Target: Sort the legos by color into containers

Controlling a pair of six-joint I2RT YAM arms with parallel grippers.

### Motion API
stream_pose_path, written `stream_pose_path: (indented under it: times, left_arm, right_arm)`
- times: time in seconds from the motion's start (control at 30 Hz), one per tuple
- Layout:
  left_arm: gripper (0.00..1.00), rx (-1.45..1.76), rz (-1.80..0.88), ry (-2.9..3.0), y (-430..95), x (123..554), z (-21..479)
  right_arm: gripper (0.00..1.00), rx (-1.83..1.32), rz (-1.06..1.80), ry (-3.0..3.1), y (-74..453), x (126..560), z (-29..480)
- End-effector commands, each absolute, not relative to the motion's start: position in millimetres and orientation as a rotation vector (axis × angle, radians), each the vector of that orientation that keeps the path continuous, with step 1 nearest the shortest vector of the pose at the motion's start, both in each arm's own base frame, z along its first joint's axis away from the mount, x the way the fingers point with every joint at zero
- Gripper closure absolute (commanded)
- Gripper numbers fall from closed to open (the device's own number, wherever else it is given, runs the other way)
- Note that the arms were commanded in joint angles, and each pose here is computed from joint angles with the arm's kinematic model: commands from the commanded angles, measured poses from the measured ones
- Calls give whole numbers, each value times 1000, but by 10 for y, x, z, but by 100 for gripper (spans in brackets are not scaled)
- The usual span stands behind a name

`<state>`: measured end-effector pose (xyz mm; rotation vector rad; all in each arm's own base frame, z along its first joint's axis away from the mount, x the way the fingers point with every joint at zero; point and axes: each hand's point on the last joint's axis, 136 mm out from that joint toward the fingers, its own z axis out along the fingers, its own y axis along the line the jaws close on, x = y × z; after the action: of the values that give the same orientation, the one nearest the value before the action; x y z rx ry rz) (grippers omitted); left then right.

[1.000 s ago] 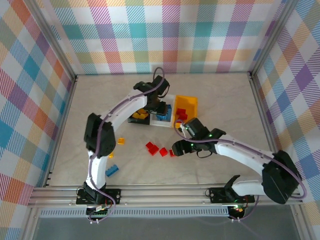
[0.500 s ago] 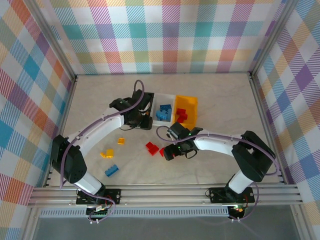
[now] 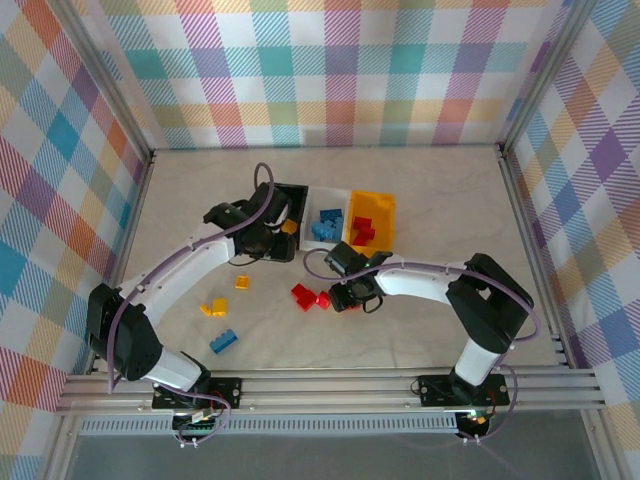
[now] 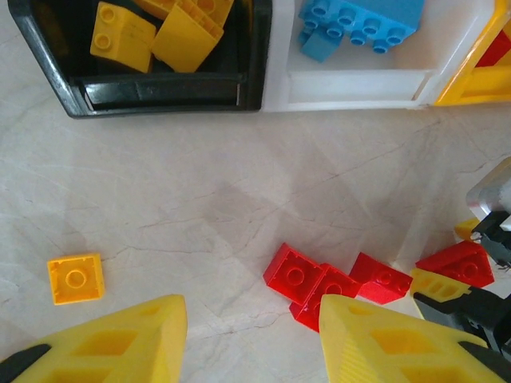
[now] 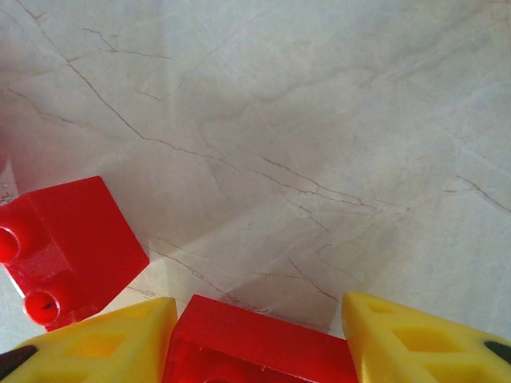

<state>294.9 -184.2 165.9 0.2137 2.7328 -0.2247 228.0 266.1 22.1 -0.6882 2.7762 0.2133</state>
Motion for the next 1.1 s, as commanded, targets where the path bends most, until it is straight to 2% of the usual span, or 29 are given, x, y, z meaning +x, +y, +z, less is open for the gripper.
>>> stream_pose_path:
  times: [0.0, 0.23, 0.5, 0.77, 1.07]
  left_arm:
    - [52, 203, -232, 2706, -1793, 2943, 1717]
    - [52, 192, -251, 2715, -1798, 2908, 1672]
    - [51, 156, -291, 2766, -1773, 2690, 1438]
    - [50, 140, -293, 2789, -1717, 2572, 1323]
    - [48, 148, -276, 2804, -1683, 2530, 1284]
  right_arm:
    - [46, -664, 176, 2771, 2637, 2299, 295]
    - [45, -621, 165, 2654, 2544, 2440, 865]
    - [43, -527, 153, 2537, 2360, 3135, 1397]
    - [43, -436, 144, 2506, 2244, 3862, 1411]
    - [40, -401, 123, 2543, 2166, 4265, 1162]
